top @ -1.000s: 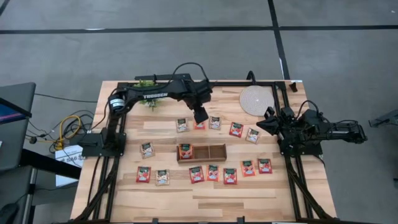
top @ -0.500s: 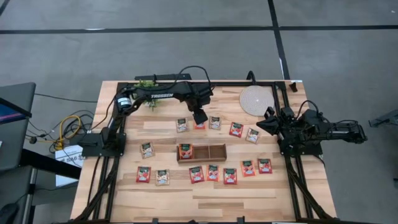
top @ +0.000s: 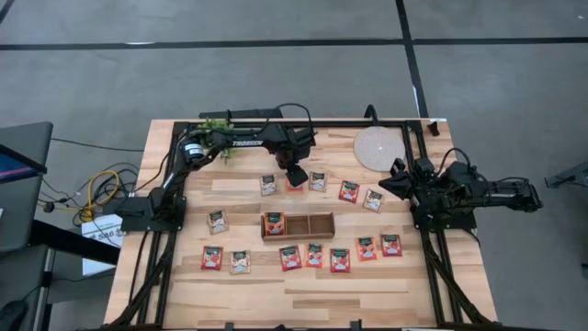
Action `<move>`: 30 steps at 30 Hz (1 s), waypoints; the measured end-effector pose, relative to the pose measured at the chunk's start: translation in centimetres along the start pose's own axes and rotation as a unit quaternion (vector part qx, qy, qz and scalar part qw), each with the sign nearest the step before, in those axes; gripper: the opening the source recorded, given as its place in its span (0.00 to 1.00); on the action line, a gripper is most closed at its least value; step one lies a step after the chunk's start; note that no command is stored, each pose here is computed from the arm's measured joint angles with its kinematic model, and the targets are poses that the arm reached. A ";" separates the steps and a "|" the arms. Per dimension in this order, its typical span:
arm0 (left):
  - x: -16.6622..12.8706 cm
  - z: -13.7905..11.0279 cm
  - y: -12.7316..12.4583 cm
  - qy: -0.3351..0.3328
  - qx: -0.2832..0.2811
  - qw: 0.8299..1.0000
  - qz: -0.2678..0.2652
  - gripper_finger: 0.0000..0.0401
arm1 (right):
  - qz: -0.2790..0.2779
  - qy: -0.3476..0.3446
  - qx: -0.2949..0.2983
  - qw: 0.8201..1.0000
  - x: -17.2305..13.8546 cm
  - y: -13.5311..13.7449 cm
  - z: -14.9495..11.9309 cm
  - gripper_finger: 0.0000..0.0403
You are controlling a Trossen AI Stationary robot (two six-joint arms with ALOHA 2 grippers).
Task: Pick & Place Tea
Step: Put the orange tea bag into the left section of the wooden organizer
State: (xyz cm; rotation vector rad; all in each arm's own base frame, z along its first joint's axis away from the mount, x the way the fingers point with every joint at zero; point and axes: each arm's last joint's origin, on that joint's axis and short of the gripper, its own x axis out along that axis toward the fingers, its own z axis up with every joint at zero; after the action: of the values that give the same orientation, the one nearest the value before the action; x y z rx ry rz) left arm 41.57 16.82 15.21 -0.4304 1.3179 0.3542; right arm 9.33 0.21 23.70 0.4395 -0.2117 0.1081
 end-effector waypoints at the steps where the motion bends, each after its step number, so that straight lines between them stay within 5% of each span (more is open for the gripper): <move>1: 0.1 0.0 0.0 0.001 -0.004 1.000 -0.001 0.42 | 0.000 0.000 0.000 1.000 0.0 0.0 0.0 0.00; 11: 0.5 -0.2 0.0 0.015 -0.010 1.000 0.001 0.39 | 0.000 0.000 0.000 1.000 0.0 0.0 0.0 0.00; 30: 0.5 -0.2 0.1 0.013 -0.034 0.999 0.005 0.12 | 0.000 0.000 0.000 1.000 0.0 0.0 0.0 0.00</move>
State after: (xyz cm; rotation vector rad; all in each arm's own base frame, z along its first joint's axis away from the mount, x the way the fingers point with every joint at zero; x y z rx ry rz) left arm 41.50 16.83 14.66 -0.4859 1.3359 0.4038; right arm 9.33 0.21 23.70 0.4387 -0.2118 0.1082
